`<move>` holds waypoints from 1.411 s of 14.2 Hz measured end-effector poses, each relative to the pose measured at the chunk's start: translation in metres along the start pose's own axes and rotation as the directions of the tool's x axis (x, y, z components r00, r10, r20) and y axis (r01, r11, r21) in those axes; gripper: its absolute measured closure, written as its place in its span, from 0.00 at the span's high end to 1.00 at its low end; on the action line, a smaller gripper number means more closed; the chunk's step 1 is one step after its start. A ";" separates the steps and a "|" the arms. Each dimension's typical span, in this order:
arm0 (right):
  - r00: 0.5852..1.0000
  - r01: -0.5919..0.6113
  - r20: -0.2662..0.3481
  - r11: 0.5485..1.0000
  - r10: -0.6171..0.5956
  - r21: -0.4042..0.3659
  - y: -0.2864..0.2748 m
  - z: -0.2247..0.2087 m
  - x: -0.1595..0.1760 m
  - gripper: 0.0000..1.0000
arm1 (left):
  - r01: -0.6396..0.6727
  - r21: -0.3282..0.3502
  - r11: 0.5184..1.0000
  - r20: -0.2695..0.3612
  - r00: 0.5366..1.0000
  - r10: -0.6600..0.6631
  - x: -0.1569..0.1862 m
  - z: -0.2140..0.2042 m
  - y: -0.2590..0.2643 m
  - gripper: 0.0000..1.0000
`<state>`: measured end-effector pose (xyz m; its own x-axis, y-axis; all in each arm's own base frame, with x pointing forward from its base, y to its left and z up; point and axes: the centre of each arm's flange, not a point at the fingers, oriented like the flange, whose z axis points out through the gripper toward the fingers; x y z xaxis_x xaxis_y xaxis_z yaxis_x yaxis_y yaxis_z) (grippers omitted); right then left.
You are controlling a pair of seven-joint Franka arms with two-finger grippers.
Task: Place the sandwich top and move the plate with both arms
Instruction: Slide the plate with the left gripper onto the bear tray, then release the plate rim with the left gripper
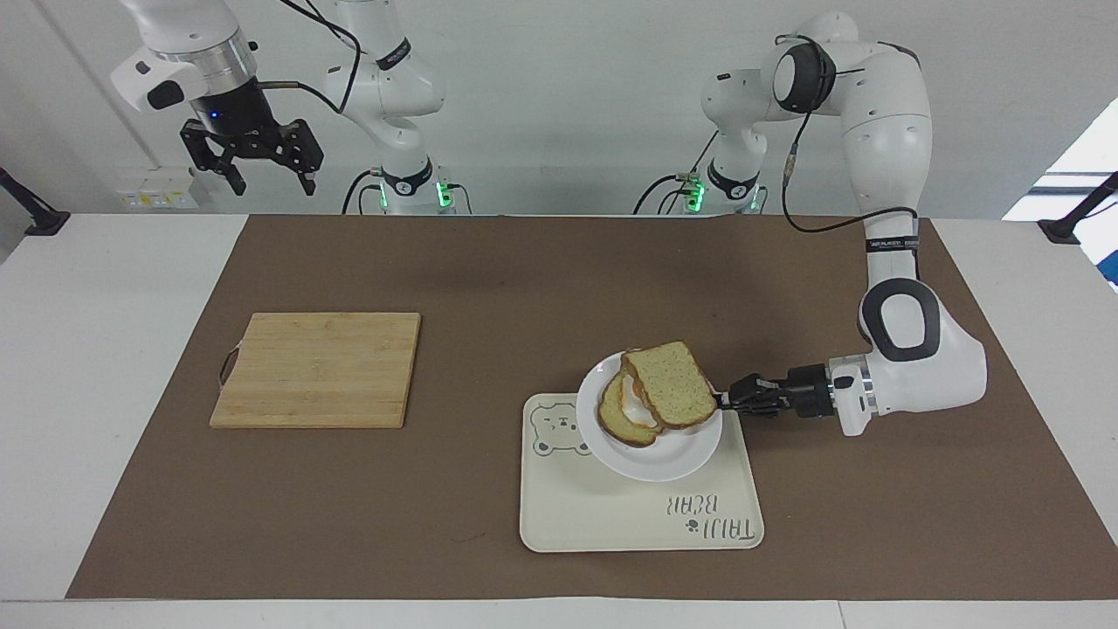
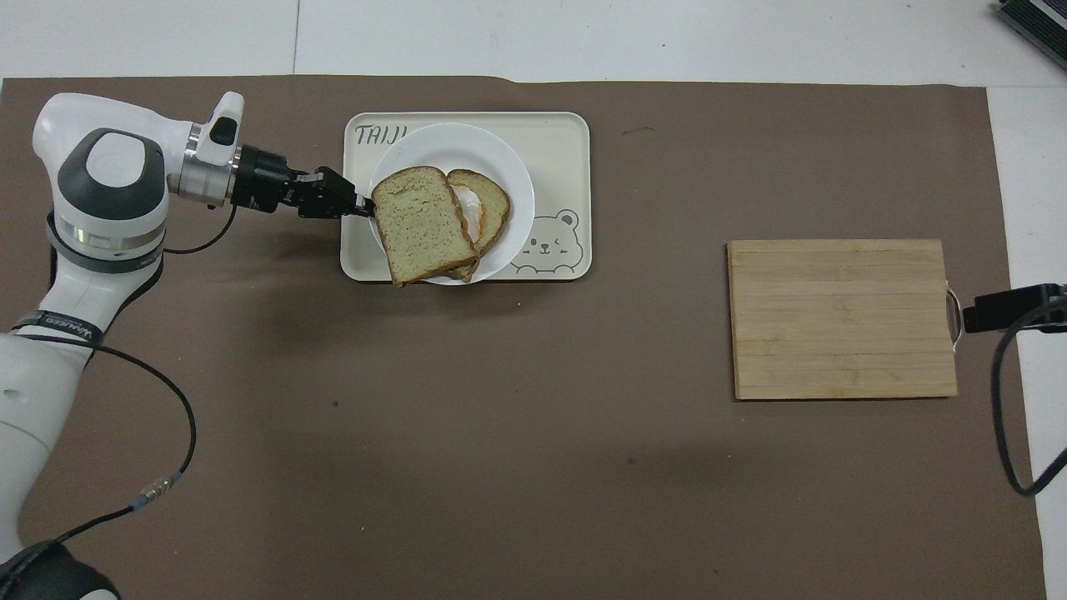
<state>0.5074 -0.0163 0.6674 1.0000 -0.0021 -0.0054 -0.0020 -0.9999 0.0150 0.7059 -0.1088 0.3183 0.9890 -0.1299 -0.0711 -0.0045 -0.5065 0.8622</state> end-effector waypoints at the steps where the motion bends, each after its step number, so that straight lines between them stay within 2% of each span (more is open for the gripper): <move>1: 1.000 0.000 0.000 1.000 0.000 0.000 0.000 0.000 0.000 1.00 | 0.000 0.001 1.000 -0.008 1.000 0.000 0.004 0.003 -0.004 0.04; 5: 1.000 0.000 0.000 1.000 0.000 0.000 0.000 0.000 0.000 1.00 | 0.005 0.008 1.000 -0.032 0.999 -0.005 0.012 0.008 -0.013 0.04; 11: 1.000 0.000 0.000 1.000 0.000 0.000 0.000 0.000 0.000 1.00 | 0.047 -0.016 0.999 0.010 0.999 -0.047 0.016 0.045 -0.049 0.04; 15: 1.000 0.000 0.000 1.000 0.000 0.000 0.000 0.000 0.000 1.00 | 0.044 -0.021 0.999 -0.004 0.999 -0.044 0.021 0.039 -0.055 0.08; 16: 1.000 0.000 0.000 1.000 0.000 0.000 0.000 0.000 0.000 1.00 | 0.042 -0.021 0.999 -0.010 0.999 -0.042 0.022 0.035 -0.054 0.15; 18: 1.000 0.000 0.000 1.000 0.000 0.000 0.000 0.000 0.000 1.00 | 0.032 -0.019 0.999 -0.020 0.999 -0.032 0.024 0.027 -0.049 0.37; 20: 1.000 0.000 0.000 1.000 0.000 0.000 0.000 0.000 0.000 1.00 | 0.002 0.016 1.000 -0.021 1.000 -0.002 0.025 0.015 -0.037 0.61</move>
<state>0.5074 -0.0163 0.6674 1.0000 -0.0021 -0.0054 -0.0021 -0.9999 0.0150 0.7284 -0.1062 0.2771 0.9918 -0.1113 -0.0622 -0.0049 -0.5206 0.8538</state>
